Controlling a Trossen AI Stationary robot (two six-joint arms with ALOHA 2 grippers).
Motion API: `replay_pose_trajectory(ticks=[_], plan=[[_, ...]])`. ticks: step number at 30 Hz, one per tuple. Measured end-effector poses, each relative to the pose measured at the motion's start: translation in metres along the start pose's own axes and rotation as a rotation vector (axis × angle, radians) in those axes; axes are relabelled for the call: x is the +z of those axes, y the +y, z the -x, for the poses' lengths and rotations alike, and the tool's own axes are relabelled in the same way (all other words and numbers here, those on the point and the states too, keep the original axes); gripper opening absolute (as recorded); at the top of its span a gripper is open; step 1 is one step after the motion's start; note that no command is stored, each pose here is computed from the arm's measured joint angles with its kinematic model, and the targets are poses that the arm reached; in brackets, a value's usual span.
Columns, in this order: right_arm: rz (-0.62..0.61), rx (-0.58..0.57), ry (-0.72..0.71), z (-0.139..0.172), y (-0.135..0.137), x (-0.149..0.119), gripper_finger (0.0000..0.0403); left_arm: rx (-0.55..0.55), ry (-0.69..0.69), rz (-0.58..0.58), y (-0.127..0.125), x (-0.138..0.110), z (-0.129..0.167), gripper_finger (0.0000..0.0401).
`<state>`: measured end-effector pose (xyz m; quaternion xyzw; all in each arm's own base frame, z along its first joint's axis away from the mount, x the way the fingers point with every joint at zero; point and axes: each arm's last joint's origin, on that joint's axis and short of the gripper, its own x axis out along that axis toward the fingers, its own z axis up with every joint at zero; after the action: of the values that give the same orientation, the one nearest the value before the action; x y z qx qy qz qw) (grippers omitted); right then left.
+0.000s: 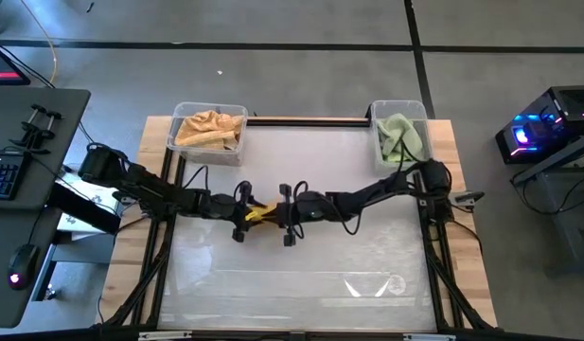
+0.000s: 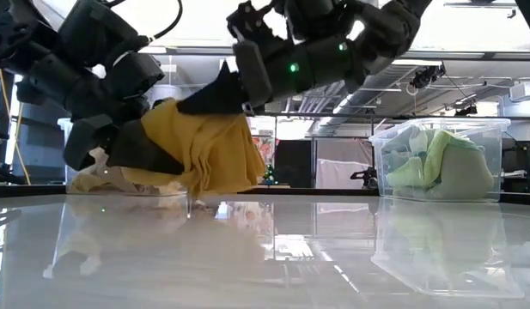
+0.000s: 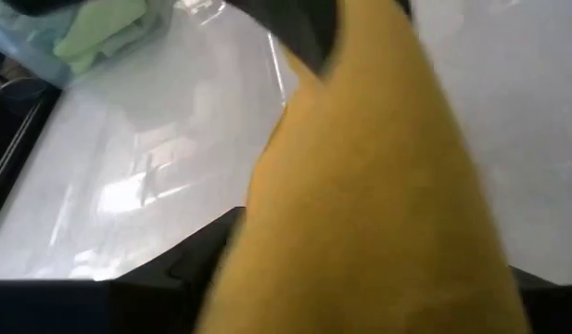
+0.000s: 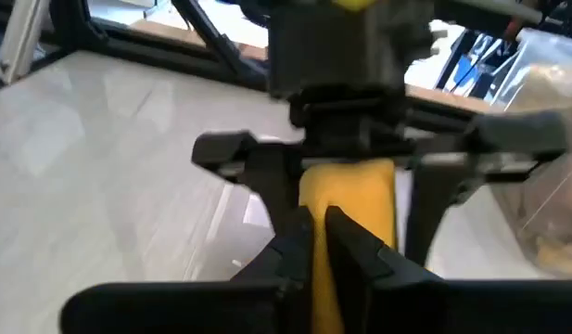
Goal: Sort towels by color in basket
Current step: Put the dark yellow microfiber cloth into the left transparent bin
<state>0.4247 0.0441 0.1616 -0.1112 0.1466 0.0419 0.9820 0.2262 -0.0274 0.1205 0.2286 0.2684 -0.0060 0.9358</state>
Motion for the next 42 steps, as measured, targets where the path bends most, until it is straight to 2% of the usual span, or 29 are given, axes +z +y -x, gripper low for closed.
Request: replay_pose_trajectory(ticks=[3, 6, 11, 12, 14, 17, 20, 24, 27, 29, 31, 33, 37, 42], plan=[[-0.007, -0.003, -0.017, 0.002, -0.001, 0.005, 0.003, -0.002, -0.004, 0.001, 0.0, 0.0, 0.0, 0.02], [-0.038, -0.005, 0.002, 0.002, -0.002, 0.003, 0.0043, 0.0, -0.008, 0.0, 0.0, 0.001, 0.0, 0.0158], [-0.066, -0.007, 0.106, 0.012, -0.006, 0.006, 0.0066, 0.01, -0.019, 0.013, 0.001, 0.003, 0.002, 0.0052], [-0.072, -0.027, 0.14, 0.017, -0.008, 0.01, 0.0068, 0.025, -0.016, 0.025, 0.003, 0.004, 0.004, 0.0029], [-0.096, -0.104, 0.203, 0.029, -0.009, 0.017, 0.007, 0.091, -0.01, 0.056, 0.007, 0.007, 0.008, 0.0012], [-0.097, -0.263, 0.305, 0.049, -0.007, 0.028, 0.007, 0.275, 0.05, 0.051, 0.016, 0.013, 0.021, 0.002], [-0.078, -0.421, 0.383, 0.067, 0.002, 0.034, 0.007, 0.522, 0.137, -0.003, 0.033, 0.03, 0.041, 0.0015], [-0.041, -0.552, 0.444, 0.08, 0.016, 0.034, 0.0071, 1.011, 0.31, 0.048, 0.078, 0.063, 0.078, 0.0005], [-0.034, -0.575, 0.455, 0.083, 0.026, 0.032, 0.0071, 1.118, 0.363, 0.071, 0.118, 0.084, 0.107, 0.0003], [-0.031, -0.578, 0.457, 0.083, 0.031, 0.032, 0.0071, 1.13, 0.379, 0.093, 0.145, 0.094, 0.123, 0.0002], [-0.03, -0.579, 0.455, 0.083, 0.035, 0.031, 0.0071, 1.12, 0.45, 0.113, 0.169, 0.092, 0.137, 0.0002], [-0.026, -0.576, 0.457, 0.084, 0.038, 0.031, 0.0071, 1.065, 0.492, 0.186, 0.189, 0.087, 0.145, 0.0001], [-0.013, -0.568, 0.462, 0.085, 0.041, 0.031, 0.0071, 0.895, 0.625, 0.394, 0.214, 0.051, 0.145, 0.0001], [-0.007, -0.568, 0.471, 0.085, 0.041, 0.03, 0.0071, 0.723, 0.841, 0.568, 0.228, 0.006, 0.125, 0.0011]])
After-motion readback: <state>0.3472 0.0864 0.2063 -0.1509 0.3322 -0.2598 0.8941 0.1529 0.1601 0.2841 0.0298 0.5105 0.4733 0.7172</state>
